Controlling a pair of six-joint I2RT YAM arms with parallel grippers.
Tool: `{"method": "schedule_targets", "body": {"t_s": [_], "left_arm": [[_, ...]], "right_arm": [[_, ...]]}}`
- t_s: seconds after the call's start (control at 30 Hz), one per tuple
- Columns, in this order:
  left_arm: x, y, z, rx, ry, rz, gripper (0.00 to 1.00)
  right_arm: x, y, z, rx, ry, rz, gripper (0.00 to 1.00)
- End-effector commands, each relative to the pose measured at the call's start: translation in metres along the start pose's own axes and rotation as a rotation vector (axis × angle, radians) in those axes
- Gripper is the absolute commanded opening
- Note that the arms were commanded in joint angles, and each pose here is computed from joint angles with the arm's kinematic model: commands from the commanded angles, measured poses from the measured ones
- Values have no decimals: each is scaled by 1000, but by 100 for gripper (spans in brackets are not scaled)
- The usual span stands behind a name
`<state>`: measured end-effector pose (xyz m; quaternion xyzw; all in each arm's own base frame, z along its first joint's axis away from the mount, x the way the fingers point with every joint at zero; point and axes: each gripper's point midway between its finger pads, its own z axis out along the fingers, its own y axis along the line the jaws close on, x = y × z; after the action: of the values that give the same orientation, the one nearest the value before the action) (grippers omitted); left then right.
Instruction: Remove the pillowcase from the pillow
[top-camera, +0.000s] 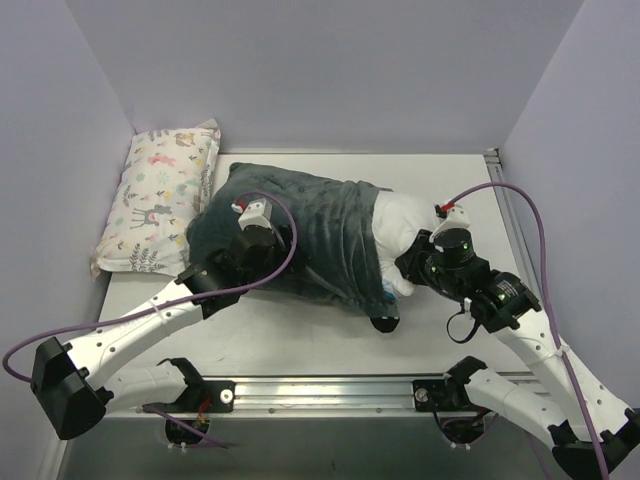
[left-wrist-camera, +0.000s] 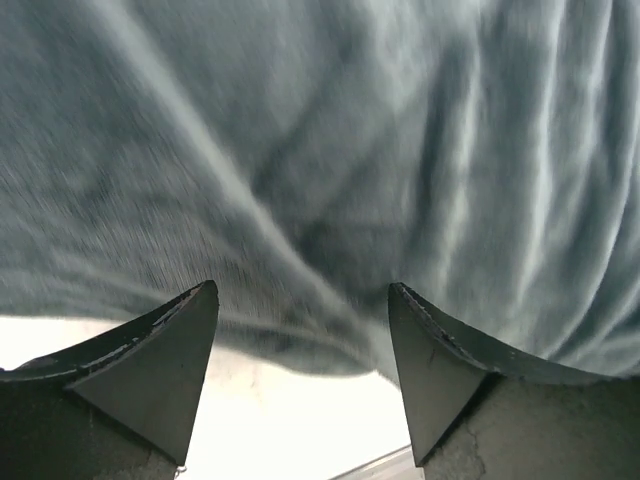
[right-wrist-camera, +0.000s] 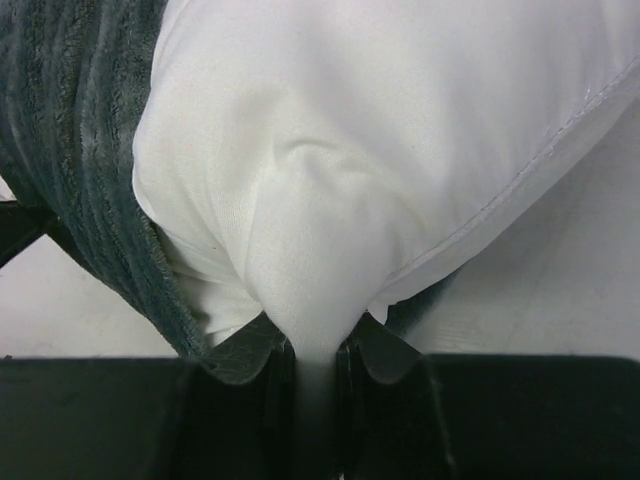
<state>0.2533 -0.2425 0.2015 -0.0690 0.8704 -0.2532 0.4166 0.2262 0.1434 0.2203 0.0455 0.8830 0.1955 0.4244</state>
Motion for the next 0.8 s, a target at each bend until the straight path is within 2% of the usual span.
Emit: {"method": "schedule_targets", "body": {"t_s": [0.0,0.1,0.13,0.17,0.23,0.27,0.4,0.47,0.53,0.57,0.77], "left_arm": [[-14,-7,11,42,-37,-59,75],[-19,-1,19,44,-54,-74,63],[-25,0,23,53,-61,-82,56],[-27,1,25,51,-60,-70,36],[-33,7,29,27,-66,-61,19],[-40,8,30,14,-73,-42,0],[-66,29,29,-92,-112,-9,0],[-79,56,30,-194,-126,1,0],[-91,73,31,-246,-136,-4,0],[-98,92,34,-296,-142,-26,0],[-123,152,47,-446,-156,-90,0]], "right_arm": [[-38,17,-15,-44,-120,-1,0],[-41,19,-17,-47,-124,-3,0],[-42,19,-18,-47,-124,-5,0],[-44,18,-19,-41,-129,-8,0],[-52,16,-24,-23,-151,-17,0],[-57,16,-26,-13,-161,-21,0],[-82,9,-39,43,-203,-34,0],[-102,13,-49,30,-228,-22,0],[-126,1,-58,57,-272,32,0],[-130,6,-61,19,-263,46,0],[-167,-21,-79,45,-331,174,0]]}}
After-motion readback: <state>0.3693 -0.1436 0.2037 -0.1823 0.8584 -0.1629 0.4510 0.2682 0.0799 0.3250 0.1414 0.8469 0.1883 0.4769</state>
